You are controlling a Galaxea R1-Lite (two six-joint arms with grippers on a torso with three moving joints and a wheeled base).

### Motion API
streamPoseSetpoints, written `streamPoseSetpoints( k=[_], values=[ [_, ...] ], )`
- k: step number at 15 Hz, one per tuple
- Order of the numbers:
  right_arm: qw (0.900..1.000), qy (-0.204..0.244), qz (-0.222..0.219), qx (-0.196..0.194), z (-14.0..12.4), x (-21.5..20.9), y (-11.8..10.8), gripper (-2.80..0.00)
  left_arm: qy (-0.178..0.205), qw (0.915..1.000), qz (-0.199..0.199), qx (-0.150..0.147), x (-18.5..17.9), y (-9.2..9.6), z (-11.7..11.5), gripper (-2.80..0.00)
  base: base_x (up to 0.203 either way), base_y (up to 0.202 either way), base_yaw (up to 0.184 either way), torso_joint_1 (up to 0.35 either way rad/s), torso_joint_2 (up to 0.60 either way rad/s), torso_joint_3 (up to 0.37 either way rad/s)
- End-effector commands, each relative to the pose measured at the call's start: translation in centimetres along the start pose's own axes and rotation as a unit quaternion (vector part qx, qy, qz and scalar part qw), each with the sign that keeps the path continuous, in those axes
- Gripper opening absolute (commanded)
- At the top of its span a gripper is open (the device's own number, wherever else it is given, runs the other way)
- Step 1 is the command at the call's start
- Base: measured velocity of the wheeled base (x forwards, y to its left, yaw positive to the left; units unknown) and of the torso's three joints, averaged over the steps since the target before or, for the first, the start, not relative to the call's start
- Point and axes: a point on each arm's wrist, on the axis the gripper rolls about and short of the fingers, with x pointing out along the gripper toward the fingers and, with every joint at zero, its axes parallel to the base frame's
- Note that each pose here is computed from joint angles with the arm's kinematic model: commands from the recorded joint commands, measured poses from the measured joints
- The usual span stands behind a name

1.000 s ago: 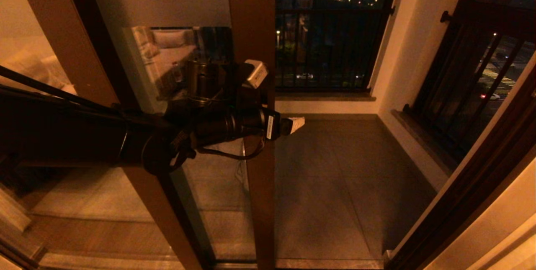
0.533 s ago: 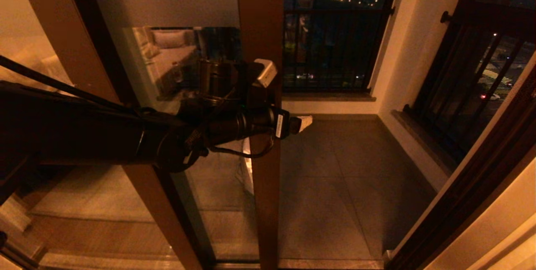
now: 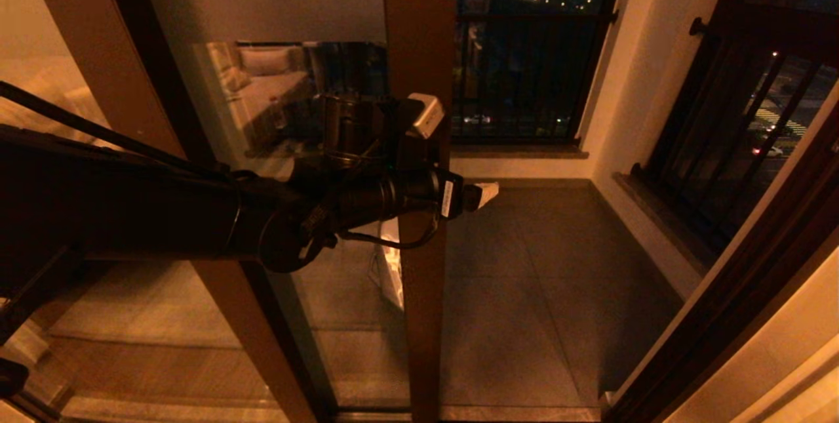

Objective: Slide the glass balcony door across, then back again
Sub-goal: Close the slid door

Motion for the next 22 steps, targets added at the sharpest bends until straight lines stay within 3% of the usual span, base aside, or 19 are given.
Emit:
streamPoseSetpoints(
  k=[1, 16, 19, 22],
  values=[
    [1.000, 0.001, 0.000, 0.000, -0.1, 0.0, 0.0, -2.80, -0.003, 1.0000, -0.005, 0.001, 0.4, -0.3, 0.1, 0.00, 0.000, 0.000, 0.000, 0.000, 0.00, 0.000],
    [1.000, 0.001, 0.000, 0.000, -0.1, 0.0, 0.0, -2.80, -0.005, 0.9996, -0.026, 0.005, 1.7, -2.0, -0.2, 0.00, 0.000, 0.000, 0.000, 0.000, 0.00, 0.000],
    [1.000, 0.001, 0.000, 0.000, -0.1, 0.0, 0.0, -2.80, -0.008, 0.9999, 0.004, 0.007, 2.8, -2.7, -0.3, 0.00, 0.000, 0.000, 0.000, 0.000, 0.00, 0.000],
    [1.000, 0.001, 0.001, 0.000, -0.1, 0.0, 0.0, -2.80, -0.012, 0.9999, 0.004, 0.007, 2.4, -3.0, 0.1, 0.00, 0.000, 0.000, 0.000, 0.000, 0.00, 0.000]
  ],
)
